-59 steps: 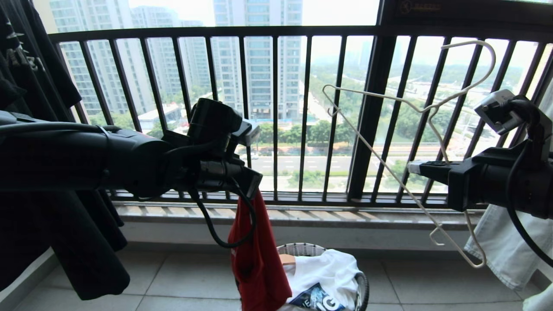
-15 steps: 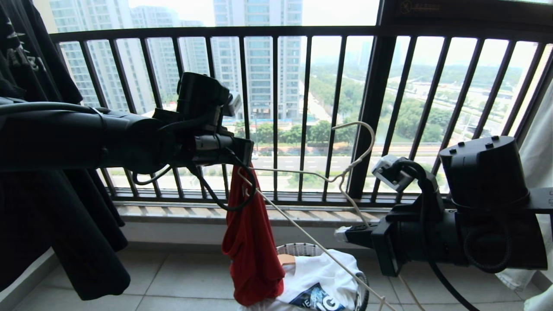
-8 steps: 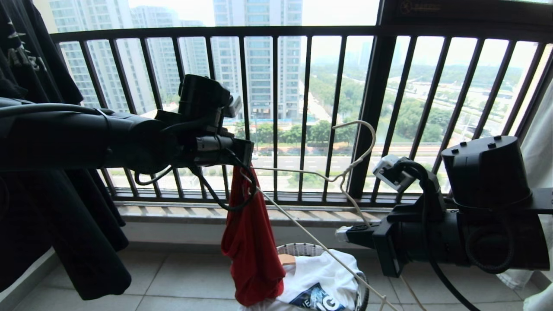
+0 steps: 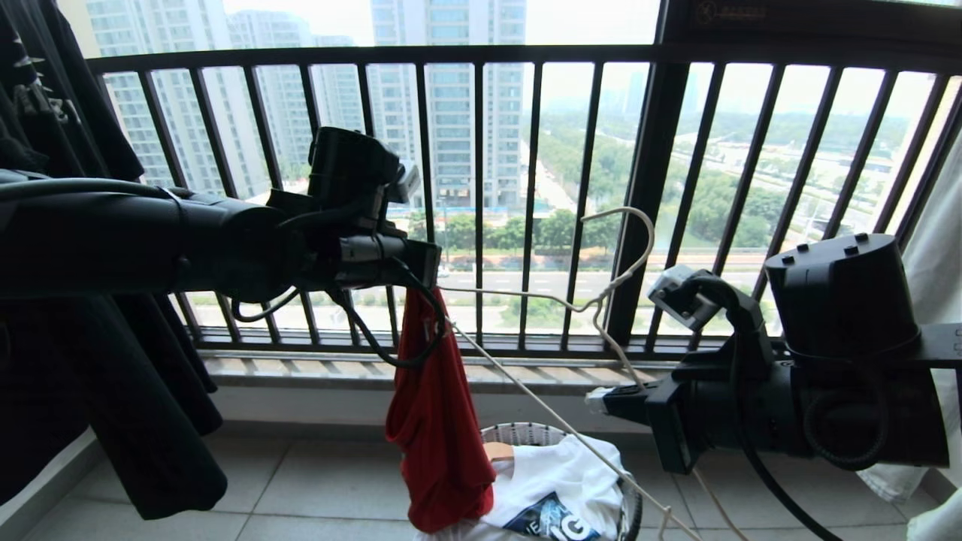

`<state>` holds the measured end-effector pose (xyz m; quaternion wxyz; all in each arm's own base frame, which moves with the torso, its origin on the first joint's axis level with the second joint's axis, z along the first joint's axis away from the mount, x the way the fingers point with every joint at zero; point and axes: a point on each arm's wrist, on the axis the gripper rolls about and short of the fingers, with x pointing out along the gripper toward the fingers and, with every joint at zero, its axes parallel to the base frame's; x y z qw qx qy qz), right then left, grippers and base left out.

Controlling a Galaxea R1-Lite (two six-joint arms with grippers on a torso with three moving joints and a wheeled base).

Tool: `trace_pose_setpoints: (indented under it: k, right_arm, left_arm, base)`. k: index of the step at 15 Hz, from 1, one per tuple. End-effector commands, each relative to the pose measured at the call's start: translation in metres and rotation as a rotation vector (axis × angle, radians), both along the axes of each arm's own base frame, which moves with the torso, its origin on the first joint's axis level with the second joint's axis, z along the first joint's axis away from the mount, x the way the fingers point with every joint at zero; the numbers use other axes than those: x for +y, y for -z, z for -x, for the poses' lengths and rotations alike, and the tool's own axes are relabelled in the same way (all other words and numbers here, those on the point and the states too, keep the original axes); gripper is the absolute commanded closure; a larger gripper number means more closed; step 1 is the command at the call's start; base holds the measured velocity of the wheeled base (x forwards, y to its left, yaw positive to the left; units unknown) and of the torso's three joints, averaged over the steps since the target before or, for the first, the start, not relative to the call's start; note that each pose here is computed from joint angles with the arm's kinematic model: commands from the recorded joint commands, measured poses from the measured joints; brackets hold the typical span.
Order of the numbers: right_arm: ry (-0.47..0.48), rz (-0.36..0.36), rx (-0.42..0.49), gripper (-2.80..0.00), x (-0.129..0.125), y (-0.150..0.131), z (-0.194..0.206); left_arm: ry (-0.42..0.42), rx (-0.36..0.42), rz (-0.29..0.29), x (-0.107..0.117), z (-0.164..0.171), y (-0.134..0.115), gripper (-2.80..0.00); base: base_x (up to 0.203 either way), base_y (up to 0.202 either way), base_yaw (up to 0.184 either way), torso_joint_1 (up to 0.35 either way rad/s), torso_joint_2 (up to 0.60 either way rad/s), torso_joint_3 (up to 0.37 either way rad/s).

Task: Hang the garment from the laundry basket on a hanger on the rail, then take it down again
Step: Hang the clothes on the clothes rack

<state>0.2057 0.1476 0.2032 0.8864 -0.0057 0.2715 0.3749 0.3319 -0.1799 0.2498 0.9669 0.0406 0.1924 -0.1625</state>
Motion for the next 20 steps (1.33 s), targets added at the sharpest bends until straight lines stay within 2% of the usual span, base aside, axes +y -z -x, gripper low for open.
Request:
trace_pose_setpoints:
  k: [1, 3, 5, 9, 12, 17, 20]
  right_arm:
    - [-0.002, -0.009, 0.001, 0.00, 0.002, -0.002, -0.001]
    - [0.010, -0.028, 0.012, 0.00, 0.003, -0.005, -0.002]
    - [0.041, -0.087, 0.039, 0.00, 0.006, -0.014, -0.005]
    - [0.058, -0.124, 0.094, 0.00, 0.017, -0.012, -0.011]
    - [0.067, -0.136, 0.117, 0.00, 0.020, -0.011, -0.013]
    - [0.133, -0.105, 0.096, 0.00, 0.022, -0.007, -0.018]
    - [0.156, -0.060, 0.058, 0.00, 0.021, -0.005, -0.019]
  left_arm:
    - [0.001, 0.003, 0.001, -0.001, 0.000, 0.001, 0.00]
    - [0.001, 0.004, 0.000, -0.001, -0.001, 0.002, 0.00]
    - [0.004, 0.004, 0.000, -0.002, -0.001, 0.002, 0.00]
    - [0.004, 0.000, 0.006, -0.003, 0.000, 0.000, 0.00]
    - [0.008, 0.003, 0.032, -0.006, 0.003, -0.002, 0.00]
    - [0.020, -0.006, 0.039, -0.004, 0.013, -0.010, 0.00]
    - [0.024, -0.015, 0.041, -0.001, 0.021, -0.016, 0.00]
  base:
    - [0.000, 0.000, 0.000, 0.000, 0.00, 0.000]
    - [0.000, 0.000, 0.000, 0.000, 0.00, 0.000]
    - [0.000, 0.000, 0.000, 0.000, 0.00, 0.000]
    - [0.000, 0.000, 0.000, 0.000, 0.00, 0.000]
    - [0.000, 0.000, 0.000, 0.000, 0.00, 0.000]
    - [0.000, 0.000, 0.000, 0.000, 0.00, 0.000]
    - [0.000, 0.000, 0.000, 0.000, 0.00, 0.000]
